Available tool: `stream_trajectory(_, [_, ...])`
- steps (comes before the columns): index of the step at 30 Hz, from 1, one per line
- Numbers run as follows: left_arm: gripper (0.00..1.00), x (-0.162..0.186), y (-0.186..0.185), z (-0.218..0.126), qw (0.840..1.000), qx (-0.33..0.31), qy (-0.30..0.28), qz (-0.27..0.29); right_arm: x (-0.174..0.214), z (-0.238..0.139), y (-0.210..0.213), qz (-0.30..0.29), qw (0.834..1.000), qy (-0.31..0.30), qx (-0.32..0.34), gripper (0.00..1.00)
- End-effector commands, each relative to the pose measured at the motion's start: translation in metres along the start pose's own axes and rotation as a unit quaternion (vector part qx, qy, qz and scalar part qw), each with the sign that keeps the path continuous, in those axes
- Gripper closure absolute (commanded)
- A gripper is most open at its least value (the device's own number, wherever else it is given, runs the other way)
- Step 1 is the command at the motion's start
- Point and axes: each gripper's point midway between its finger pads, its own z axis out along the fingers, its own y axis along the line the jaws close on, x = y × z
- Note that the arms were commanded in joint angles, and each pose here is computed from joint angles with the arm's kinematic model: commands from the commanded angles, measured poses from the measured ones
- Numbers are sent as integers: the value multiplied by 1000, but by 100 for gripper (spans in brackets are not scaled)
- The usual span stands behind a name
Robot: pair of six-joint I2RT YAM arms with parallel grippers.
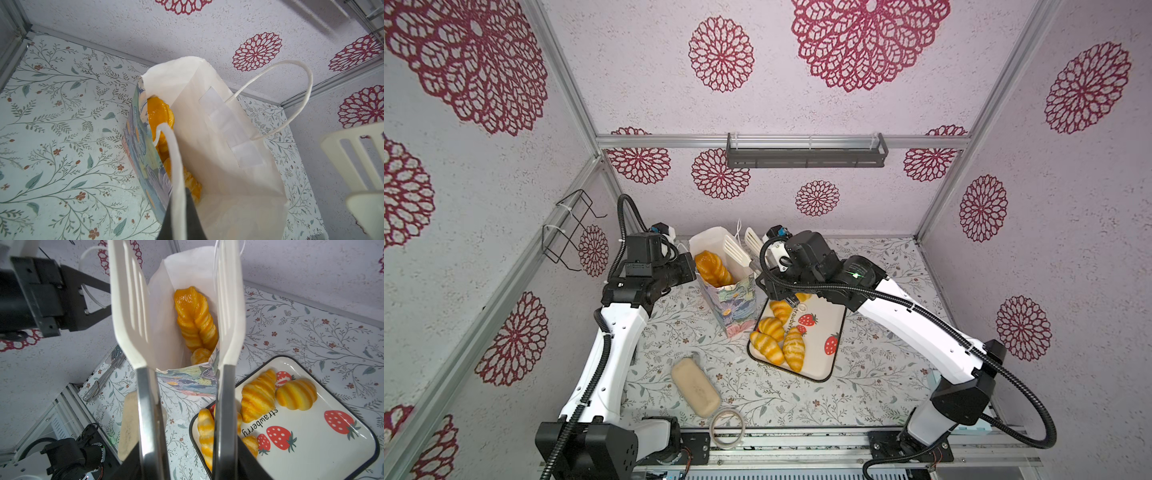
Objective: Place the fake bread into the paper bag
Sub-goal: 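Lift the empty tongs out of the bag and move back over the tray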
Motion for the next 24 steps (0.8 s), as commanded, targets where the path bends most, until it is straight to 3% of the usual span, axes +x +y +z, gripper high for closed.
stream_trajectory(1, [100, -2, 2, 2, 1000, 1, -5, 2, -32, -37, -11, 15, 997, -73, 7, 48])
stream_trajectory(7, [100, -1, 2, 1, 1000, 1, -6, 2, -35, -51, -38, 41, 995, -86, 34, 48])
stream_trajectory(14, [100, -1, 2, 2, 1000, 1, -5, 1, -26, -58, -96, 120, 985, -91, 84, 48])
stream_trajectory(24, [100, -1, 3, 2, 1000, 0, -5, 2, 3, -48, -147, 182, 973, -71, 121, 48])
